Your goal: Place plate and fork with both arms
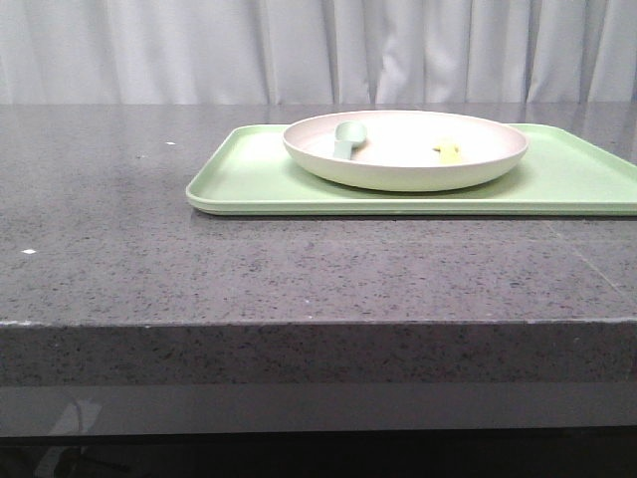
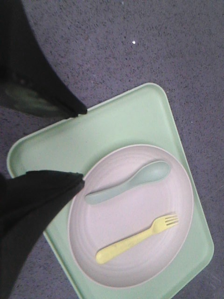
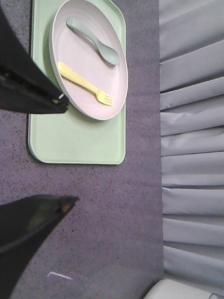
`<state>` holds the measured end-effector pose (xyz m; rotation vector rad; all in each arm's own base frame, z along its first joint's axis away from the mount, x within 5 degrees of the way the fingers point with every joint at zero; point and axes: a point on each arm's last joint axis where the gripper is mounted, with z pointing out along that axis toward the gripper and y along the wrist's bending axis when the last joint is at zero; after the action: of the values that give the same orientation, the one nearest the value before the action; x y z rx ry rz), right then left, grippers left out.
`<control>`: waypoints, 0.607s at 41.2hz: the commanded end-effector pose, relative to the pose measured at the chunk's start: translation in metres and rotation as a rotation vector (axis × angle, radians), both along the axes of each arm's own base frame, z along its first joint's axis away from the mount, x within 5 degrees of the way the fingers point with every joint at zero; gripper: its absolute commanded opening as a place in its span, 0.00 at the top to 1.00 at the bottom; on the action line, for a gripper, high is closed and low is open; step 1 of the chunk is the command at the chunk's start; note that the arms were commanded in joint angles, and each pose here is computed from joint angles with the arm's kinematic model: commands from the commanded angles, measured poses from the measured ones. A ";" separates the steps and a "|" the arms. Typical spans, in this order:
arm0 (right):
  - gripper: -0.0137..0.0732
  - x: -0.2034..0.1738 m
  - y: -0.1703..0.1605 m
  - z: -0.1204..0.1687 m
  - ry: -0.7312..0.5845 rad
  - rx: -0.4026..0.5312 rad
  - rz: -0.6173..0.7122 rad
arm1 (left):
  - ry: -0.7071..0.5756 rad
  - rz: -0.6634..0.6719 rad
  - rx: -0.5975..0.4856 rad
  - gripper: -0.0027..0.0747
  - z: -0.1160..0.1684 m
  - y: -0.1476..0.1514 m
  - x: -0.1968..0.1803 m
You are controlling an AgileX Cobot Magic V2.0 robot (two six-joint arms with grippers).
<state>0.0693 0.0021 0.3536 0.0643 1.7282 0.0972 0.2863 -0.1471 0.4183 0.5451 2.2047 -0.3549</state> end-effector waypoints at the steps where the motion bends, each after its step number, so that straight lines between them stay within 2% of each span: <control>1: 0.36 0.001 -0.001 0.016 -0.093 -0.014 -0.008 | -0.131 0.004 -0.056 0.60 0.022 0.017 -0.033; 12: 0.36 0.001 -0.001 0.016 -0.093 -0.014 -0.008 | -0.139 0.010 -0.060 0.60 -0.004 0.048 -0.097; 25: 0.36 0.001 -0.001 0.016 -0.093 -0.014 -0.008 | -0.115 0.008 -0.058 0.60 -0.043 0.073 -0.151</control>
<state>0.0693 0.0021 0.3536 0.0643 1.7282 0.0972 0.1455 -0.0791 0.3686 0.5477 2.1763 -0.3481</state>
